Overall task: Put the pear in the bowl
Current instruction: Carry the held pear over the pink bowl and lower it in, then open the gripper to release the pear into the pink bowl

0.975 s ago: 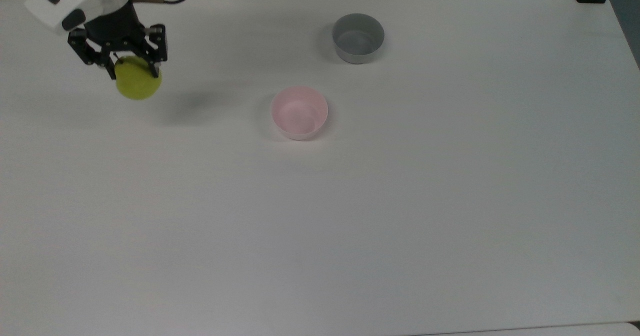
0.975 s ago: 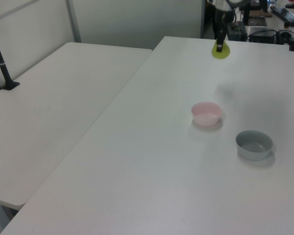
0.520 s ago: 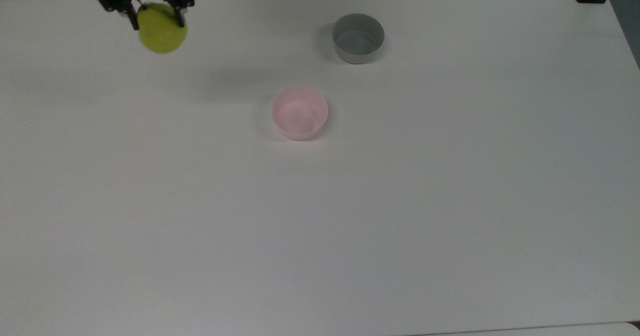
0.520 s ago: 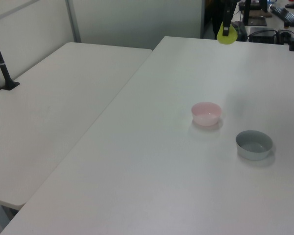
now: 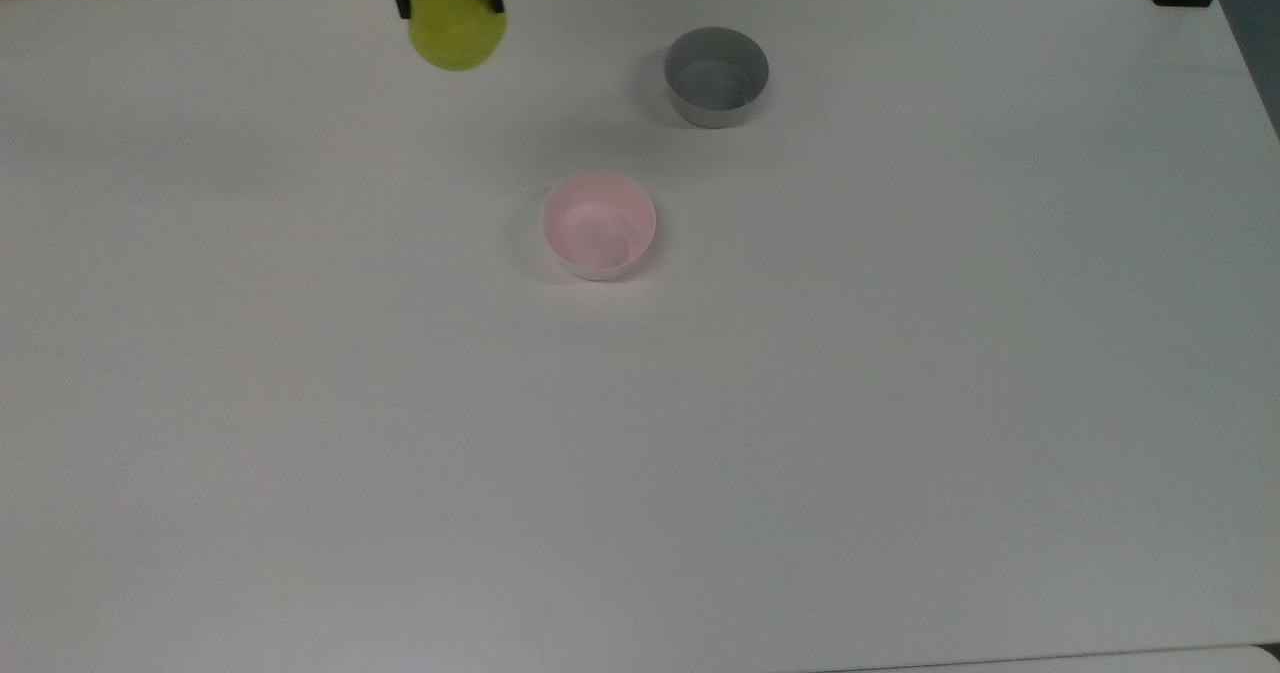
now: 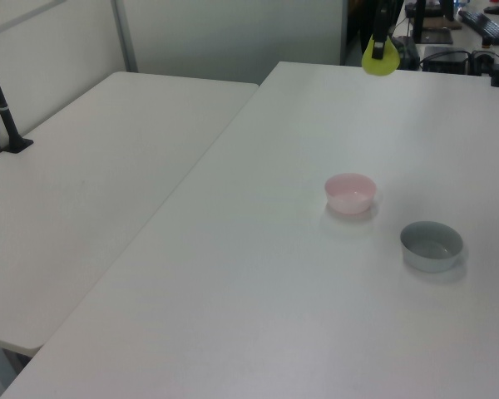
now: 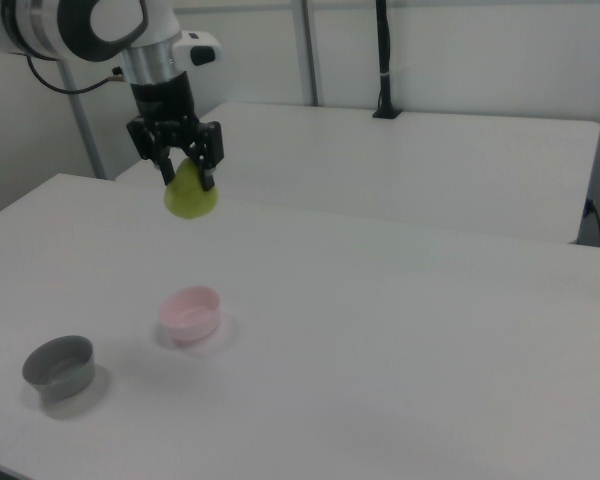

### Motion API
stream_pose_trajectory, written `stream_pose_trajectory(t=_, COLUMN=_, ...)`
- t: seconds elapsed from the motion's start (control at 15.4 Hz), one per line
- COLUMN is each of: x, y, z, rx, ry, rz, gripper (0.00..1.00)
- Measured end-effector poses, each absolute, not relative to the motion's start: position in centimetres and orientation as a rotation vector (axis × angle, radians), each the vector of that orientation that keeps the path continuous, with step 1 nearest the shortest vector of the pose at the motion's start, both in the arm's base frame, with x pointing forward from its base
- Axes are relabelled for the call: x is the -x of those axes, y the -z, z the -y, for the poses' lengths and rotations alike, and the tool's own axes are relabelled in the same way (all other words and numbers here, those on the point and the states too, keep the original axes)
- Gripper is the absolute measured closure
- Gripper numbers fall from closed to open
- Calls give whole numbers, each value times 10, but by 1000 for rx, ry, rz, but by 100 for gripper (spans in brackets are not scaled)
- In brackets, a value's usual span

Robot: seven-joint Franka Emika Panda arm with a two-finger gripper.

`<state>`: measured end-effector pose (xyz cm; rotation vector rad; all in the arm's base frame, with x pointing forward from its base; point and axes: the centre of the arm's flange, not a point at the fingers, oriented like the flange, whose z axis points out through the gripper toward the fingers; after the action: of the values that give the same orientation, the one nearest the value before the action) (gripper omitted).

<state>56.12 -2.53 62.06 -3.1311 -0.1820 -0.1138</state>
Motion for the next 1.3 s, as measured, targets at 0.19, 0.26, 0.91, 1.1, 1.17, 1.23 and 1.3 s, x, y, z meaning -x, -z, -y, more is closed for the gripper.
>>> stream_pose_trajectory(t=0.19, x=-564, y=-600, z=-1, rx=3126, ry=76, rz=218, gripper=32)
stream_pose_trajectory(t=0.26, x=-566, y=-589, z=-8, rx=3124, ry=79, rz=234, gripper=32)
stream_pose_trajectory(t=0.91, x=-609, y=-437, z=-60, rx=3129, ry=-18, rz=231, gripper=32)
stream_pose_trajectory(t=1.1, x=-604, y=-402, z=-74, rx=3125, ry=-31, rz=255, gripper=32)
stream_pose_trajectory(t=1.17, x=-602, y=-398, z=-77, rx=3124, ry=-44, rz=259, gripper=32)
stream_pose_trajectory(t=1.23, x=-600, y=-395, z=-80, rx=3123, ry=-55, rz=263, gripper=32)
stream_pose_trajectory(t=1.3, x=-599, y=-393, z=-82, rx=3122, ry=-60, rz=265, gripper=32)
